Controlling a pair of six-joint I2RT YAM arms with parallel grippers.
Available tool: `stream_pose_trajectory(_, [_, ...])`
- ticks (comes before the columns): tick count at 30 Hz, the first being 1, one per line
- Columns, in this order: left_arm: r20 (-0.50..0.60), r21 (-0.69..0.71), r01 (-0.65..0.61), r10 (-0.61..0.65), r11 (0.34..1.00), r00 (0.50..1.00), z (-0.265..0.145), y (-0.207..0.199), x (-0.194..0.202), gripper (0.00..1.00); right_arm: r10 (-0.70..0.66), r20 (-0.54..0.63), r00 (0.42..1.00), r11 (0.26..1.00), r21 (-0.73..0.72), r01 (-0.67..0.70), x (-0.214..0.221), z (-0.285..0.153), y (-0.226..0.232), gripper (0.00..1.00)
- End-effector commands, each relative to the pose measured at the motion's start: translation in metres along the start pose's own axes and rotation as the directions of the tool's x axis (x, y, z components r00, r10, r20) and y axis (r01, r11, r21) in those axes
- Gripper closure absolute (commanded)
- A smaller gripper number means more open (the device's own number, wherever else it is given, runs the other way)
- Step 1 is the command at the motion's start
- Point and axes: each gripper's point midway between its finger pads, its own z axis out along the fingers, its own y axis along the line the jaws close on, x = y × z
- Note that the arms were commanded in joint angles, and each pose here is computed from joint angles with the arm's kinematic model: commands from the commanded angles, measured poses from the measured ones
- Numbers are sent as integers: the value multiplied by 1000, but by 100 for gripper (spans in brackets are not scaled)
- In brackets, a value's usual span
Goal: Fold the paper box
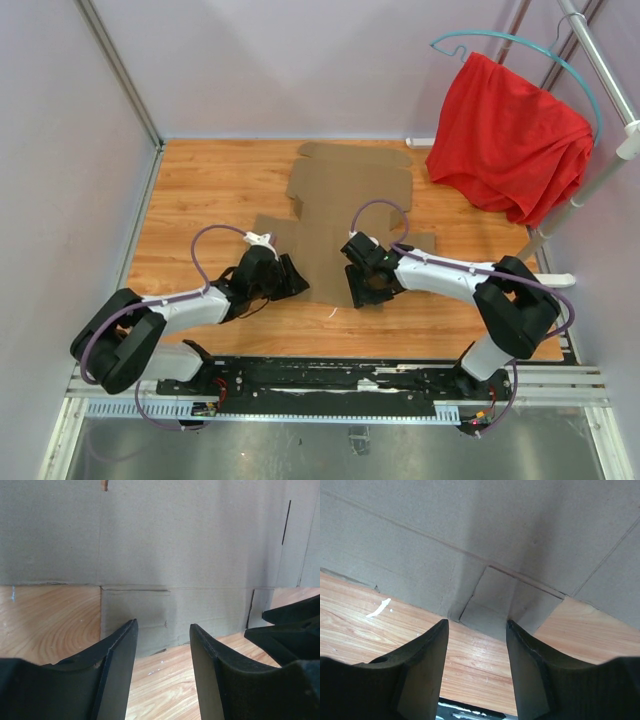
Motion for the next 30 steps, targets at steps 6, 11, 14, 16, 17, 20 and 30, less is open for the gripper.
stream_pose_trajectory(6, [-13,-25,14,-15,1000,1000,-26,10,12,47,-23,89,996,1000,3,23,-14,-17,1,49])
stream_pose_trajectory(11, [36,-1,29,-29,1000,999,-45,3,3,47,-26,138,990,1000,3,26,-20,-39,-3,39])
stream_pose_trajectory(14, [78,-8,29,-28,1000,997,-56,2,-6,47,-20,171,985,999,38,14,-24,-51,-12,24])
stream_pose_trajectory(16, [109,-38,13,-9,999,994,-63,5,-14,45,-18,196,980,997,77,3,-26,-60,-20,18])
stream_pose_trajectory(17, [128,-57,4,3,998,992,-67,5,-20,45,-20,209,978,995,101,-2,-28,-64,-26,16])
stream_pose_trajectory(20, [174,-101,-27,44,995,984,-77,1,-40,43,-33,237,971,985,171,-8,-36,-76,-40,10])
stream_pose_trajectory(30, [337,-173,-93,148,980,930,-105,-31,-109,39,69,325,943,975,177,-132,-106,-95,-95,8])
